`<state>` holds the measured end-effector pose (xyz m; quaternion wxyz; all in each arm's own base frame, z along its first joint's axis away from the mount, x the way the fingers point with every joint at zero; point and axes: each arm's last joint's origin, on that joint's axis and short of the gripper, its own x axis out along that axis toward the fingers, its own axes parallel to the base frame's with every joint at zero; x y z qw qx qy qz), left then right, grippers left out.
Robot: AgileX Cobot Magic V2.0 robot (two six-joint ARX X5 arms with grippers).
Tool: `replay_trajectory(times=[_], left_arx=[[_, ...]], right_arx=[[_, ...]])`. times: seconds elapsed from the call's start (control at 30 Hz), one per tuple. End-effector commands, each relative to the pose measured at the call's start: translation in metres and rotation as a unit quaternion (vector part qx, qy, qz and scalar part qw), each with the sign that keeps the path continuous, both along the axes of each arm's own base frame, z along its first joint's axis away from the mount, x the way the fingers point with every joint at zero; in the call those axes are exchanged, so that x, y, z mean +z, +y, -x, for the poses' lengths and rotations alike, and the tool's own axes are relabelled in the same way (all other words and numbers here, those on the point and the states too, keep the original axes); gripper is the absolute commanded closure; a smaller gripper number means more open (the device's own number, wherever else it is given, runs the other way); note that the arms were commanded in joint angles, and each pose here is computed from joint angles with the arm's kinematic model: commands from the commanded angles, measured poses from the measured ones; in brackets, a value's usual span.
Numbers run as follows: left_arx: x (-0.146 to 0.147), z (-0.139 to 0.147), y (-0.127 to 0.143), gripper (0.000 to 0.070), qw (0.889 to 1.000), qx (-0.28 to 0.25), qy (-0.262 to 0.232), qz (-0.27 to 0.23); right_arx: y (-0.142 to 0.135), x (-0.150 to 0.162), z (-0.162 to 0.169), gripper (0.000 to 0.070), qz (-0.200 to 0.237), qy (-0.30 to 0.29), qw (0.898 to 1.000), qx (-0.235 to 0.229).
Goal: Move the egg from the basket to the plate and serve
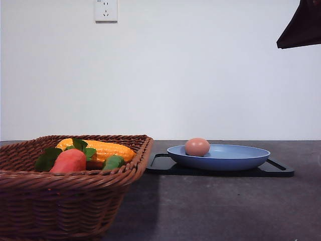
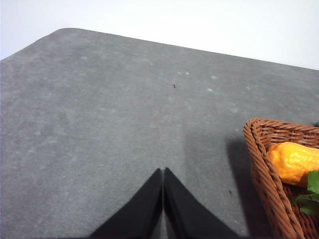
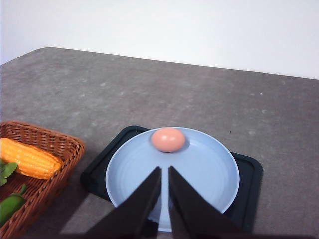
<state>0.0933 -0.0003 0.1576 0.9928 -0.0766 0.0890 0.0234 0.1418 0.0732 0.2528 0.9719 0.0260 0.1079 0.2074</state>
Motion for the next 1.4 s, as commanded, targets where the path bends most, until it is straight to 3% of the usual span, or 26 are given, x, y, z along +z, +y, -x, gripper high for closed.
replay_trajectory(times=[0.0,0.4,0.67,1.03,1.37], left_arx=[[-0.009,-0.001,0.0,0.07,1.0,0.0,0.018,0.003],[-0.009,-0.001,0.0,0.07,1.0,0.0,0.018,0.003],[-0.01,-0.001,0.0,0.07,1.0,0.0,0.018,0.003],[-0.01,-0.001,0.0,0.07,1.0,0.0,0.018,0.003],[-0.01,-0.001,0.0,0.07,1.0,0.0,0.018,0.003]], right_arx=[[0.001,0.002,0.0,0.07,0.0,-0.006,1.0,0.004],[0.001,0.002,0.0,0.07,0.003,-0.008,1.0,0.004],[-0.016,0.003,0.012,0.07,0.066,-0.062,0.996,-0.025],[-0.052,-0.051,0.034,0.07,0.039,-0.083,0.989,-0.113],[-0.061,-0.091,0.043,0.07,0.033,-0.09,0.987,-0.131]])
